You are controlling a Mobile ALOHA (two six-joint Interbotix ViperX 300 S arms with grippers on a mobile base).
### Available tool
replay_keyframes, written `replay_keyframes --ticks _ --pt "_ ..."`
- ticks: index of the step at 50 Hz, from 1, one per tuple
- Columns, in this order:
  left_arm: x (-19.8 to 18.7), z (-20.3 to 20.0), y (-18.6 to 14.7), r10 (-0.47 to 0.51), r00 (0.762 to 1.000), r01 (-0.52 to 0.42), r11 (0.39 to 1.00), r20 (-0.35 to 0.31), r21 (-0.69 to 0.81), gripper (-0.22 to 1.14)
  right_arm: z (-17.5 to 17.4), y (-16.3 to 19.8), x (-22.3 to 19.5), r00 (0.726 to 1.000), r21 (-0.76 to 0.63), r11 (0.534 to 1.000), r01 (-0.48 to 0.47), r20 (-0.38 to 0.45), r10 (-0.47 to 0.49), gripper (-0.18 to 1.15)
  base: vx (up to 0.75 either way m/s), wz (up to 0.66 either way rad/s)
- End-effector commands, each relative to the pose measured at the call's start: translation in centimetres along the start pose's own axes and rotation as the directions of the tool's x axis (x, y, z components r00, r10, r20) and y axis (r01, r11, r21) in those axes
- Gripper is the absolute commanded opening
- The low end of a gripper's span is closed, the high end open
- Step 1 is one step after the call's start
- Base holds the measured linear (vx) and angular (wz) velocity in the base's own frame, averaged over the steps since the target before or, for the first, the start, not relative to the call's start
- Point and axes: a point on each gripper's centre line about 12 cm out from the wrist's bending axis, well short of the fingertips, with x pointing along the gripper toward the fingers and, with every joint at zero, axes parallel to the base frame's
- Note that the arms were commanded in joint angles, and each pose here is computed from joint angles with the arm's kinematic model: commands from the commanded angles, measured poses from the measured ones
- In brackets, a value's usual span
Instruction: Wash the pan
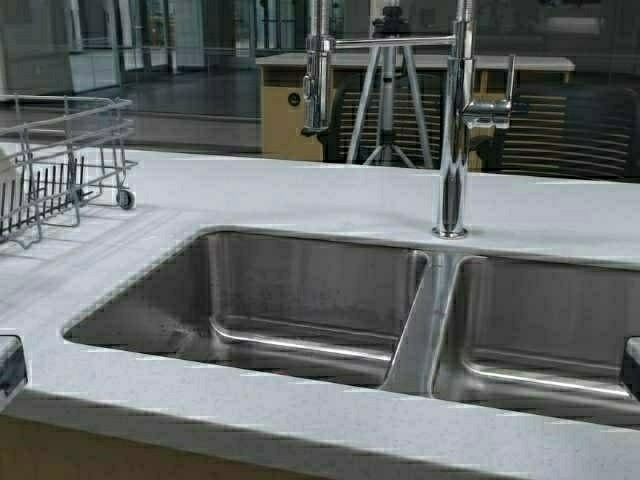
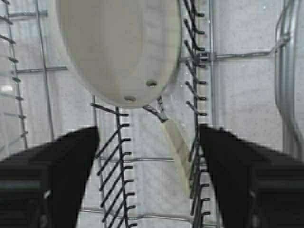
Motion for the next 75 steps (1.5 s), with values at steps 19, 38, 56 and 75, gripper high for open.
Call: replay_keyframes --ticks 19,38,56,75 --pt "-9.2 5.2 -1.5 0.083 0.976 -0.092 0.995 0.203 0.038 0.96 1.2 0.0 -0.1 0.999 -0.002 1.0 0.0 0.04 0.0 0.06 0.0 0.0" --pt "-9.4 5.0 -1.6 0.085 0.976 -0.095 0.995 0.203 0.04 0.96 1.2 0.0 -0.1 0.999 -0.003 1.0 -0.001 0.038 0.001 0.06 0.0 0.0" --pt "-9.2 4.8 -1.8 0.081 0.977 -0.09 0.995 0.197 0.038 0.96 1.2 0.0 -0.1 0.999 -0.006 1.0 0.0 0.038 0.001 0.06 0.0 0.0" --pt "-9.0 4.6 -1.9 0.077 0.979 -0.086 0.996 0.19 0.039 0.96 0.9 0.0 0.0 0.999 -0.006 1.0 0.0 0.032 0.001 0.06 0.0 0.0"
